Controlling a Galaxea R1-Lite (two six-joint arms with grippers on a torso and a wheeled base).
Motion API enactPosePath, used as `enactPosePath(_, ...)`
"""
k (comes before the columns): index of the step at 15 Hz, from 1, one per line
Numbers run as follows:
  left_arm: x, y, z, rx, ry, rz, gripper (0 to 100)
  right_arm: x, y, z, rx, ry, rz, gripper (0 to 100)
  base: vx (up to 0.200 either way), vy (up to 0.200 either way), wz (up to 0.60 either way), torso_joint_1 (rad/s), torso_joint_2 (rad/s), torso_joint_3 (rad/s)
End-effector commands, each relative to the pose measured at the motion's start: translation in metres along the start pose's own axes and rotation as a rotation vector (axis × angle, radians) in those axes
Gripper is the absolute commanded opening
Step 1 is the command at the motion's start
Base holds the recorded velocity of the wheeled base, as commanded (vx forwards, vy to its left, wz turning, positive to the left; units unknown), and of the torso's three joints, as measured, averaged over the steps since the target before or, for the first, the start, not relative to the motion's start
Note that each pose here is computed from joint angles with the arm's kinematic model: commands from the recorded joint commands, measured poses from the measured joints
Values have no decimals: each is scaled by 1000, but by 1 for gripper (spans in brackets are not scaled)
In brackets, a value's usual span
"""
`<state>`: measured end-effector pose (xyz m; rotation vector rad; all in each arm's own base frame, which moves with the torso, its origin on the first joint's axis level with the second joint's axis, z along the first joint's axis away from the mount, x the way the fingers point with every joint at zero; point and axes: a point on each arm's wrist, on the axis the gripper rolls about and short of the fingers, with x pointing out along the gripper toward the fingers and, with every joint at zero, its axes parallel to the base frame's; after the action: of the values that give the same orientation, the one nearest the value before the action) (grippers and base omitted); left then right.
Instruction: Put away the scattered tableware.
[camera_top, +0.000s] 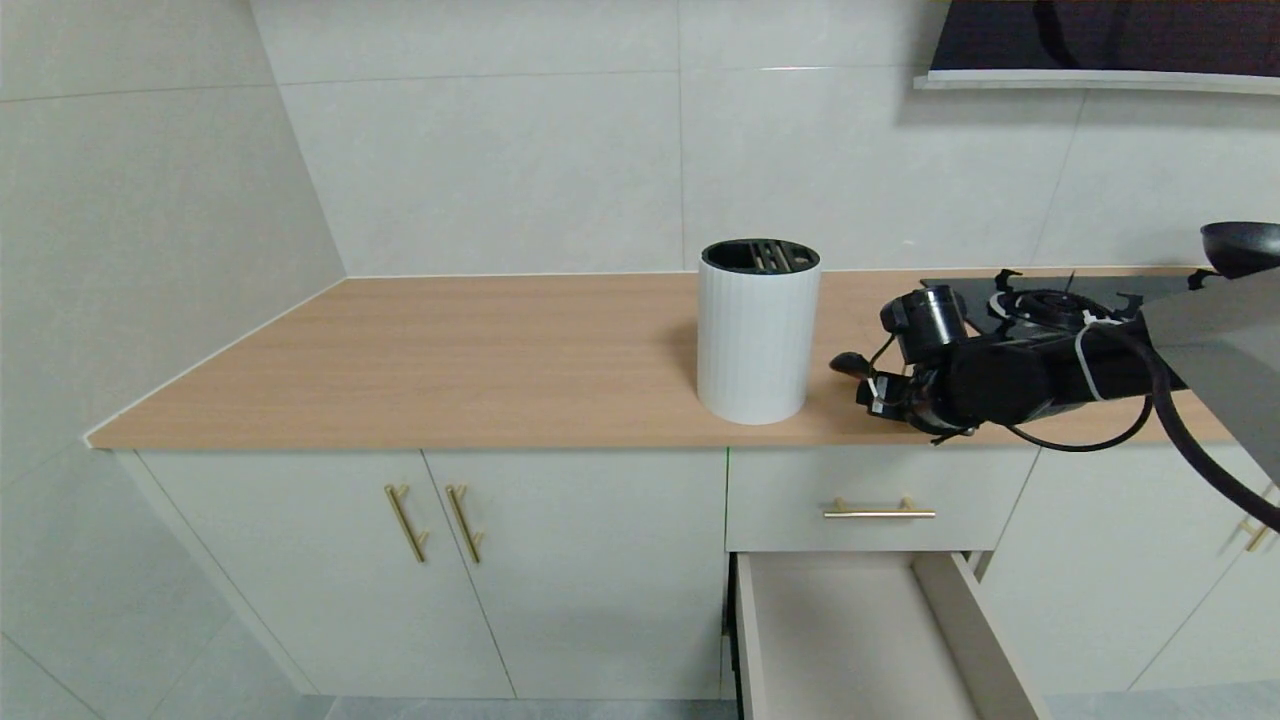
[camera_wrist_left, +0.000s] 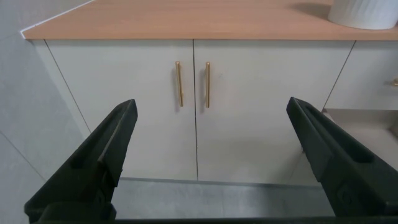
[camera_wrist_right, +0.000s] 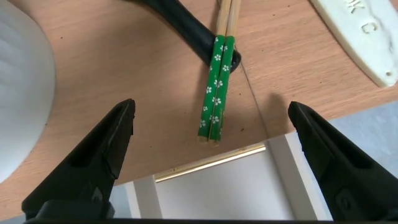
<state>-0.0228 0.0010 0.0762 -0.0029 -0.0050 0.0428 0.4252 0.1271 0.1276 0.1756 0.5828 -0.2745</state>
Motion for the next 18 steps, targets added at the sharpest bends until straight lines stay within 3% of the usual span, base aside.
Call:
enactPosePath(1,0,0,0,0,0,0,100,3,0,-2,-4,6,-3,100,0,0,0,0,0,0)
enactPosePath(3,0,0,0,0,0,0,100,5,1,-6,-10,13,-6,100,0,0,0,0,0,0)
enactPosePath(4,0,0,0,0,0,0,100,7,1,-6,-10,15,-8,0,0,0,0,0,0,0)
enactPosePath(18,0,0,0,0,0,0,100,-12,-7,13,24,-28,1,0,0,0,0,0,0,0)
